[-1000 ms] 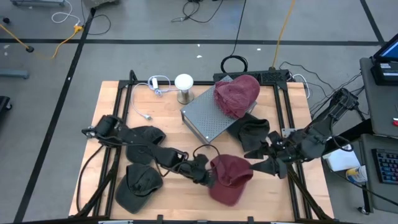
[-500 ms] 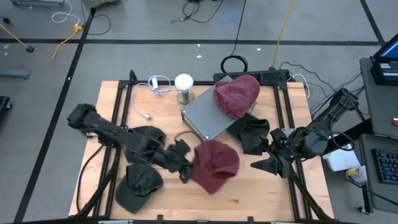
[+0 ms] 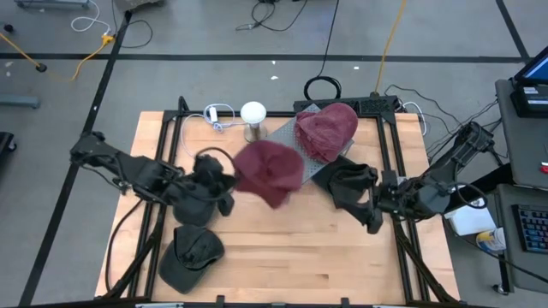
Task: Pick & Place hat
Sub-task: Stack the red cap on top of the red cap on the shelf
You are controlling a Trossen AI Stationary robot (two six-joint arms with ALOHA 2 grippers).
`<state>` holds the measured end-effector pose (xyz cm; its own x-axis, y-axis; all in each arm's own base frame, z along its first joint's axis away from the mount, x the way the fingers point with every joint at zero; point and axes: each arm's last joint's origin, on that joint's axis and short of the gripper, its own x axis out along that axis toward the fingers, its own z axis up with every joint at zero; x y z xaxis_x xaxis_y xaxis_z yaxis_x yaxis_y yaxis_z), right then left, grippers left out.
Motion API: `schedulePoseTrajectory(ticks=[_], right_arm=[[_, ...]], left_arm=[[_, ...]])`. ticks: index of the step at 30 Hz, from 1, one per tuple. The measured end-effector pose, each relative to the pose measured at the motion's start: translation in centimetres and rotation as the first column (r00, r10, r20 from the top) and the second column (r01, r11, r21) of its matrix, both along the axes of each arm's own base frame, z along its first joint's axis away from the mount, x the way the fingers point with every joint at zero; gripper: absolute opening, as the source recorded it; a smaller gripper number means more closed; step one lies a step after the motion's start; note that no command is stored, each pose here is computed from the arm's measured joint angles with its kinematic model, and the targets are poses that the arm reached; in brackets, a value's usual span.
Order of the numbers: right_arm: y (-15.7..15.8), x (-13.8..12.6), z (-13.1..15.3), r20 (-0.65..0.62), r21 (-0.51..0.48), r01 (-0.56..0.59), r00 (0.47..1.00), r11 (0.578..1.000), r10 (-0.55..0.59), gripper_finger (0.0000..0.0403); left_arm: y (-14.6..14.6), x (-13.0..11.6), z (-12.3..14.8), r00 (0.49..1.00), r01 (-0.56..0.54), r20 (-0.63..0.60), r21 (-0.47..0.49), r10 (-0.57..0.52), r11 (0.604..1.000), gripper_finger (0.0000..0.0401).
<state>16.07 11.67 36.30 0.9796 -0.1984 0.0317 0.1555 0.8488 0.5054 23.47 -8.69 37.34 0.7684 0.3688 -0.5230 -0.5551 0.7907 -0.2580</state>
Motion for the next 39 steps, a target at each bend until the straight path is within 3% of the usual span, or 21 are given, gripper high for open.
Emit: schedulePoseTrajectory(ticks=[7,12,16,21,26,32,39], right_arm=[[-0.8,0.3,0.3,-0.007,-0.114,0.137,0.99,0.984,-0.139,0.0349],[-2.4,1.3,1.8,0.084,-0.243,0.184,0.982,0.952,-0.169,0.034],[-3.9,1.8,3.4,0.101,-0.329,0.22,0.975,0.918,-0.198,0.0339],[-5.7,2.2,5.7,0.034,-0.43,0.257,0.963,0.865,-0.269,0.0339],[-7.0,3.0,7.5,0.014,-0.512,0.26,0.956,0.819,-0.295,0.0338],[-8.2,6.0,8.2,-0.013,-0.594,0.233,0.954,0.77,-0.299,0.0338],[-9.8,9.9,8.4,-0.042,-0.65,0.212,0.949,0.73,-0.313,0.0338]], left_arm=[[1.3,-1.7,1.8,0.981,-0.172,0.121,0.164,0.153,0.971,0.001],[2.1,-1.9,3.1,0.945,-0.288,0.222,0.229,0.238,0.93,0.001],[2.7,-0.8,4.8,0.93,-0.306,0.295,0.286,0.22,0.908,0.001],[3.8,0.7,6.8,0.896,-0.358,0.388,0.345,0.215,0.868,0.001],[4.9,0.8,7.9,0.869,-0.406,0.439,0.365,0.23,0.838,0.0009],[5.3,0.9,8.7,0.851,-0.428,0.475,0.377,0.225,0.822,0.0009],[5.2,2.8,9.0,0.849,-0.431,0.483,0.402,0.213,0.808,0.0009]])
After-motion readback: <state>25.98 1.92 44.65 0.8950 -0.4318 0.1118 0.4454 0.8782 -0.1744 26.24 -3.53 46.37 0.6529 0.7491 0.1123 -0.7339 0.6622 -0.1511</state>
